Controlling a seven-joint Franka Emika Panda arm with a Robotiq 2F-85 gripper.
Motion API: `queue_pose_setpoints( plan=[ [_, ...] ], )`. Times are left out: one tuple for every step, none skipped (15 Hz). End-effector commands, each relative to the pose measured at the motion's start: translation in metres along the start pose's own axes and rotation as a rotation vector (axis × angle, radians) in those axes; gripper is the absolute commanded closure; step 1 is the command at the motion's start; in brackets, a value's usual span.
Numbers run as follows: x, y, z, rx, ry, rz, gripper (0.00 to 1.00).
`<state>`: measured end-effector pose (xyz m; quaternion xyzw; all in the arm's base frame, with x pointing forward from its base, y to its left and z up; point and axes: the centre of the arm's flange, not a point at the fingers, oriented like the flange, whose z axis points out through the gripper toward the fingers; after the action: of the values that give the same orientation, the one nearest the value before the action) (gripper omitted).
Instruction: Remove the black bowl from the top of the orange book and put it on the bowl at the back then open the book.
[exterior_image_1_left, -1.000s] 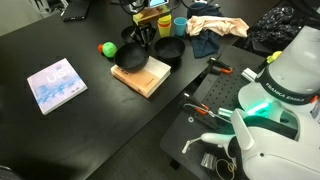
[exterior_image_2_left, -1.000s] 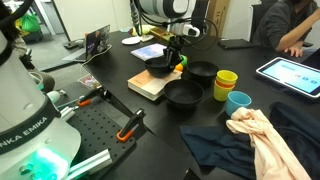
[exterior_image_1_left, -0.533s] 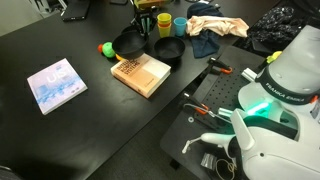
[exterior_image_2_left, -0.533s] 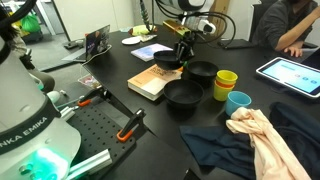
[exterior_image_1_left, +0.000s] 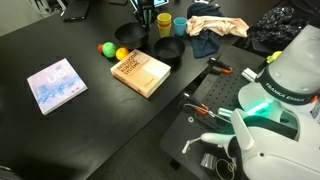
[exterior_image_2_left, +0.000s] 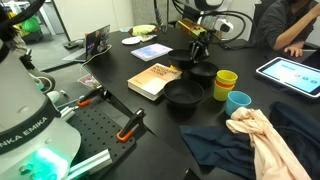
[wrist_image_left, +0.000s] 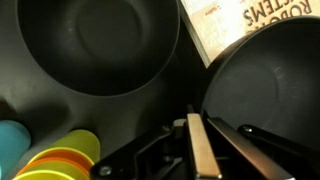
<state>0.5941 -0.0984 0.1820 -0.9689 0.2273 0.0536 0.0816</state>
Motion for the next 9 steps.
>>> queue_pose_setpoints(
  plan=[
    [0.034,-0.01,0.007,0.019,0.0,0.055,0.99],
    [0.043,-0.011,0.006,0.032,-0.002,0.058,0.99],
    [0.05,-0.012,0.004,0.033,-0.005,0.065,0.99],
    [0.058,-0.012,-0.003,0.037,-0.004,0.067,0.99],
    [0.065,-0.012,-0.008,0.039,-0.001,0.076,0.99],
    [0.07,-0.01,-0.015,0.041,0.004,0.085,0.99],
    [0.074,-0.008,-0.019,0.04,0.007,0.092,0.99],
    [0.077,-0.003,-0.023,0.035,0.011,0.109,0.99],
    [0.08,0.001,-0.026,0.038,0.015,0.126,0.99]
  ],
)
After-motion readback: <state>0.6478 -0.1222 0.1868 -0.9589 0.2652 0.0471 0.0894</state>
